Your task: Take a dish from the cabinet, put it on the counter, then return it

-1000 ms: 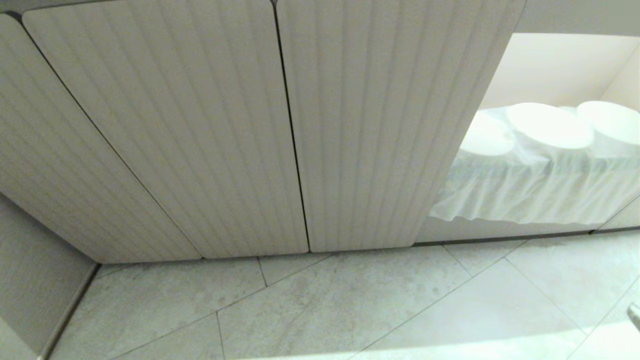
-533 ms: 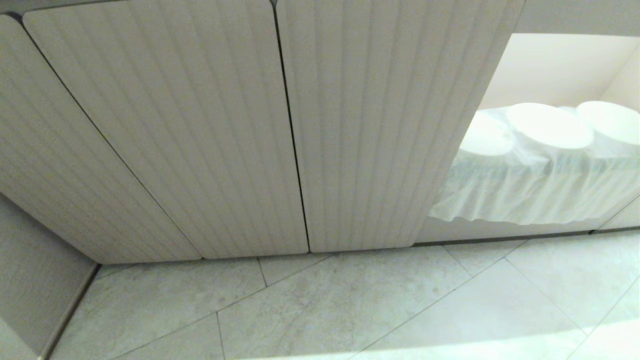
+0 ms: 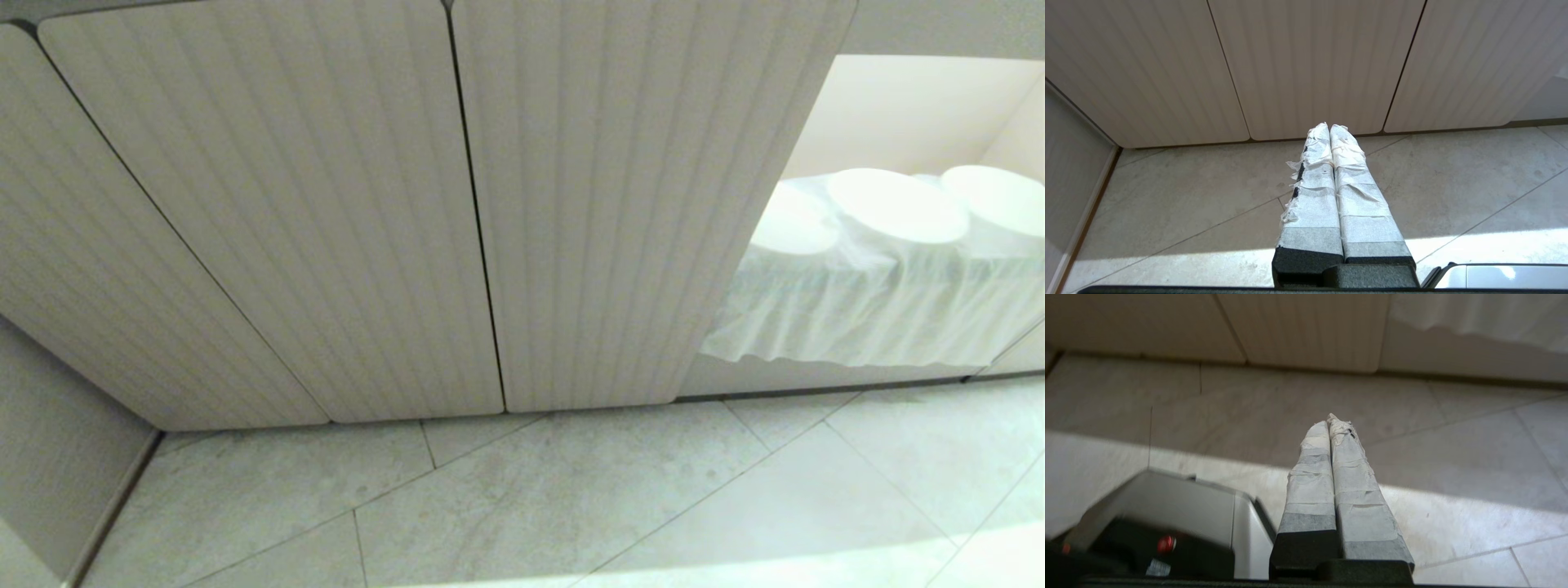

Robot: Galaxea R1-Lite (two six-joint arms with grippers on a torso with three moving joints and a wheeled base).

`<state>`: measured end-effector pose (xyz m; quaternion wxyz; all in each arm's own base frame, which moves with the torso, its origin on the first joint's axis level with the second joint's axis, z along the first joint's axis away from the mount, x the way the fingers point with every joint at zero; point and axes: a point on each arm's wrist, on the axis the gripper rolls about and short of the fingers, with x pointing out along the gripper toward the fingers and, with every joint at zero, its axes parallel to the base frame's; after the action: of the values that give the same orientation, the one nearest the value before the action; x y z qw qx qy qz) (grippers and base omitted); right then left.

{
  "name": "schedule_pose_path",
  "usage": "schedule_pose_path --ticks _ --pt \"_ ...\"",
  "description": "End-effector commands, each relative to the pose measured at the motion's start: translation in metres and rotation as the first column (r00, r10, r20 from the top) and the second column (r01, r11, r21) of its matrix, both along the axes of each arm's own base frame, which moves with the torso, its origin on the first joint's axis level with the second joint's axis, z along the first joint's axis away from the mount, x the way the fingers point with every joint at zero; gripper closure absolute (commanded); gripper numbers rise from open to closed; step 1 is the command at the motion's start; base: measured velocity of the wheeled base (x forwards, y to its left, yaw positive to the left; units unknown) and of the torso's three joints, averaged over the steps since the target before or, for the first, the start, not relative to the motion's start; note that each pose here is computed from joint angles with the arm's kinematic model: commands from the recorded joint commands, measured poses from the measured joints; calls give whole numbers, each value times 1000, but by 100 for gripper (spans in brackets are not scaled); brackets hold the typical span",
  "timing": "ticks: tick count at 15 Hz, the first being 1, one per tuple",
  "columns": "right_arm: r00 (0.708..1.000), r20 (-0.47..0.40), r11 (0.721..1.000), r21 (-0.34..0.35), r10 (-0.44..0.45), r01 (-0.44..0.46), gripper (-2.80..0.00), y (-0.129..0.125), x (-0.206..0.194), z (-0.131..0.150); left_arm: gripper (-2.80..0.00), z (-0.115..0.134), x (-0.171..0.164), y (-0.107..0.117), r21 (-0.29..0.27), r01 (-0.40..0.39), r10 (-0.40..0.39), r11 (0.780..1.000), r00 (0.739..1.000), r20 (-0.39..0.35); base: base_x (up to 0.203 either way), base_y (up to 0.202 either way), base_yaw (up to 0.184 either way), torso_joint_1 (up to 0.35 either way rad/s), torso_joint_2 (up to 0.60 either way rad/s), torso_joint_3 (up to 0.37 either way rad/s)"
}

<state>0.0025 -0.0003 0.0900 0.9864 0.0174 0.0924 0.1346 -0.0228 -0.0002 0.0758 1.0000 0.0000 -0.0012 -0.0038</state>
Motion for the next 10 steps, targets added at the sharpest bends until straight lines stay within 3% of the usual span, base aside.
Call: schedule_pose_path --ticks 1,5,10 --pt "999 -41 1000 -18 9 -10 0 -1 -2 -6 0 0 0 0 0 0 0 1000 1000 1 0 0 0 0 0 0" --pt "980 -86 982 -75 -177 171 0 -1 -2 -10 0 0 0 0 0 0 0 1000 1000 1 0 0 0 0 0 0" --pt "973 -81 974 -90 -215 208 0 -1 -3 -11 0 0 0 0 0 0 0 1000 1000 1 0 0 0 0 0 0"
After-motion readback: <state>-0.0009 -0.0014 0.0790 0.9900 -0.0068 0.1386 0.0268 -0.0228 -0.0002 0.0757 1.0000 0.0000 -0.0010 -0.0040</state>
